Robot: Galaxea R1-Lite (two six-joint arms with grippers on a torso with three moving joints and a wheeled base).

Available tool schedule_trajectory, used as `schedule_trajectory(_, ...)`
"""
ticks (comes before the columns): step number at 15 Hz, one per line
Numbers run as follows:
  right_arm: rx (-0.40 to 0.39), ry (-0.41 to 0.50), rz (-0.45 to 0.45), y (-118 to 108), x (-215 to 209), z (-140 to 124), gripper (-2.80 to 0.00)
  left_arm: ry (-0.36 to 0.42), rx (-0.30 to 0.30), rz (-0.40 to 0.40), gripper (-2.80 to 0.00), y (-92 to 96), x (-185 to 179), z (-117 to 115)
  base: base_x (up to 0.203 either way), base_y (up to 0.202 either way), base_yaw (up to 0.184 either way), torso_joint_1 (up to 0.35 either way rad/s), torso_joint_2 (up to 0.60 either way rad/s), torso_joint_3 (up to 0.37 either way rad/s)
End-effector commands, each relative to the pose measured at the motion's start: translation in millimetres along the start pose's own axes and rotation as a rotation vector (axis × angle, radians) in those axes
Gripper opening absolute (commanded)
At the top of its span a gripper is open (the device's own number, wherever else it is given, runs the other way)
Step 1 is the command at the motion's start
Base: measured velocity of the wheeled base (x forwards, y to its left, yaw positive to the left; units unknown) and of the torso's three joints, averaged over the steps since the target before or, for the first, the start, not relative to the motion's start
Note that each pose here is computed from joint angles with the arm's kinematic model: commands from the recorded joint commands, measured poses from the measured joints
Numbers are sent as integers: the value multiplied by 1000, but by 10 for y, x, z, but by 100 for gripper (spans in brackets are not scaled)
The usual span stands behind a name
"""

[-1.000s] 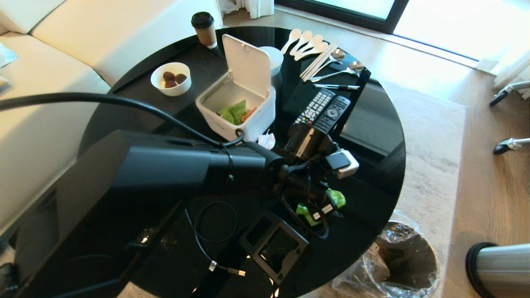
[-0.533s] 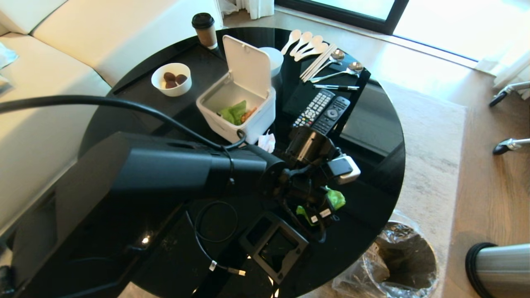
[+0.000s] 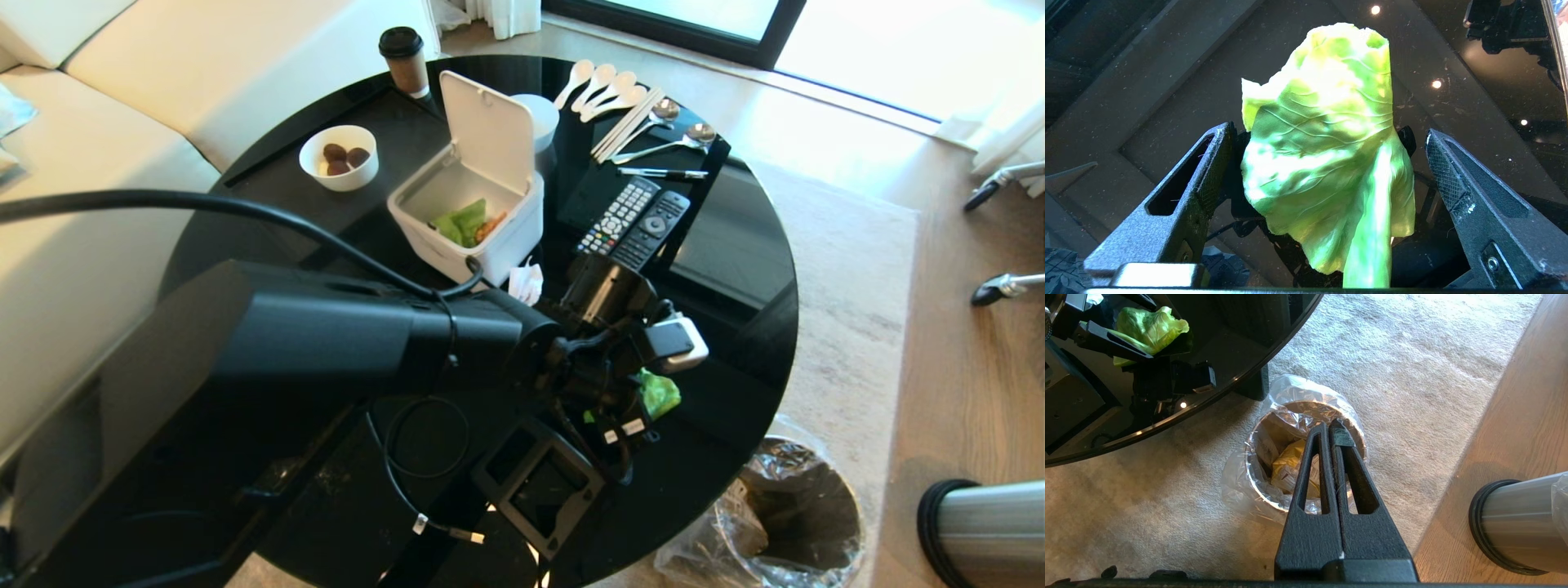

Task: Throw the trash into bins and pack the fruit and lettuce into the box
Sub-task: Pick up the vegetable leaves

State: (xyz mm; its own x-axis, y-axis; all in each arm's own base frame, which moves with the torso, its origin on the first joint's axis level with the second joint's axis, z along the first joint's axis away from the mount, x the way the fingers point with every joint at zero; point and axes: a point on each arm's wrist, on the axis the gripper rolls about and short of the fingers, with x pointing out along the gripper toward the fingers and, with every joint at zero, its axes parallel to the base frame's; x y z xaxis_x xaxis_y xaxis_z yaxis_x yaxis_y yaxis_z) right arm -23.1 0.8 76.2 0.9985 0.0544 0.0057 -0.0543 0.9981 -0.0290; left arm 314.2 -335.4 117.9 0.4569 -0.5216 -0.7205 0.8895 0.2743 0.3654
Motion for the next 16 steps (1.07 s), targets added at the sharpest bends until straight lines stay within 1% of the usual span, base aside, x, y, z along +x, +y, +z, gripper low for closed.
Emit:
schedule_trajectory(1, 0, 1, 1, 0, 1, 0, -280, 21, 3, -13, -280, -30, 55, -44, 0, 0, 0, 0, 0, 0)
schedule_trajectory(6, 0, 1, 1, 0, 1, 0, -280, 17, 0, -7, -280, -17, 16, -34, 0, 0, 0, 0, 0, 0)
schedule_trajectory(9, 0, 1, 1, 0, 1, 0, -280, 10, -6, 10, -280, 36, -45, -28, 0, 0, 0, 0, 0, 0)
schedule_trajectory(12, 0, 1, 1, 0, 1, 0, -280, -2, -11, 29, -280, 98, -142, -16, 0, 0, 0, 0, 0, 0)
schedule_trajectory(16, 0, 1, 1, 0, 1, 0, -280, -24, -22, 69, -280, 185, -358, 20, 0, 0, 0, 0, 0, 0)
